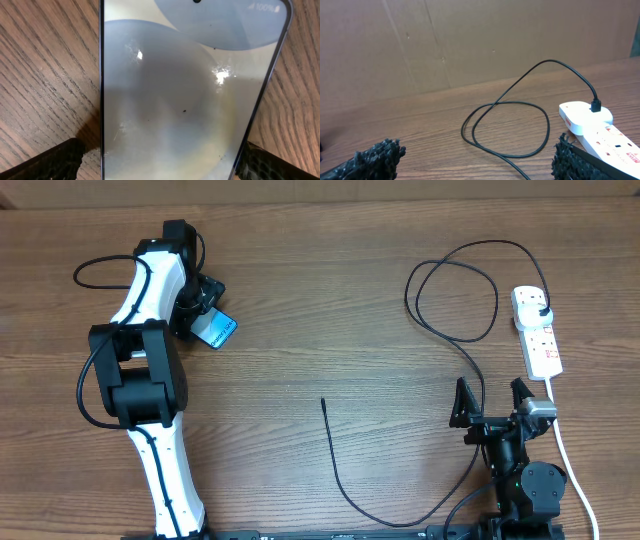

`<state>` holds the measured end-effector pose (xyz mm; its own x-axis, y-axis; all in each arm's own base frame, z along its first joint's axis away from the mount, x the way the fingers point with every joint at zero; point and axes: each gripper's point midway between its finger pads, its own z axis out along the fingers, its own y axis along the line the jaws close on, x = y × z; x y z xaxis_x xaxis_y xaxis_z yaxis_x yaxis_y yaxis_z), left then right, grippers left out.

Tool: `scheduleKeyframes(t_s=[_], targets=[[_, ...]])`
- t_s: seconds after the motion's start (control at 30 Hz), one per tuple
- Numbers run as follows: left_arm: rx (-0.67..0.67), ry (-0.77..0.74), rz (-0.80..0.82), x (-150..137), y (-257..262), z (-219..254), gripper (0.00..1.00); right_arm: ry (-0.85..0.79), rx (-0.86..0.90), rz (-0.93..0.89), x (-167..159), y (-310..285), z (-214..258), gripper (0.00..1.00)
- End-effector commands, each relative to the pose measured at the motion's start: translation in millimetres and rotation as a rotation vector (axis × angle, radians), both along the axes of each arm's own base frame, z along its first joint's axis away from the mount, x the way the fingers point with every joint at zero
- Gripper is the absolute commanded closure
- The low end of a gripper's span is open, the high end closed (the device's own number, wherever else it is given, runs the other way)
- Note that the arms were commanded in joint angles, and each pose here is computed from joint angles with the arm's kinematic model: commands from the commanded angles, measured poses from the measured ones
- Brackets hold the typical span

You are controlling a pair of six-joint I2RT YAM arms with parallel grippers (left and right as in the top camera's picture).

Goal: Plug charger to phone and switch on socket

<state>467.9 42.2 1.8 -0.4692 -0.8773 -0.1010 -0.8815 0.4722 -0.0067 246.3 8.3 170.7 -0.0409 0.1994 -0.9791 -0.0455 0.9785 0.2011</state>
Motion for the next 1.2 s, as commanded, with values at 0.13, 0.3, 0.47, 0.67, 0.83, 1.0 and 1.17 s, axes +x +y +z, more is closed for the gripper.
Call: scheduleKeyframes(t_s=[0.13,0.3,0.47,0.67,0.83,1.0,1.17], targets=[[0.054,0.093,0.0,-16.2,12.2,-31.4,0.0,-0.006,-0.004,-0.013,0.1,-2.2,-1.3,0.0],[0.054,0.093,0.0,-16.2,12.2,-31.4,0.02,-0.007,-0.004,-0.013,0.1,-2.2,-1.2,0.0],[0.053,0.095,0.0,-16.7,12.1,-31.4,0.06,-0.006,-0.004,-0.013,0.1,-2.2,-1.3,0.0],[0.053,0.097,0.0,-17.2,12.0,-31.4,0.14,-0.007,-0.004,-0.013,0.1,-2.2,-1.2,0.0],[0.053,0.098,-0.001,-17.3,12.0,-31.4,0.19,-0.007,-0.004,-0.013,0.1,-2.2,-1.2,0.0],[0.052,0.097,-0.001,-17.2,11.7,-31.4,0.22,-0.007,-0.004,-0.013,0.1,-2.2,-1.2,0.0],[0.052,0.098,-0.001,-17.3,11.9,-31.4,0.24,-0.007,-0.004,-0.013,0.1,-2.2,-1.2,0.0]])
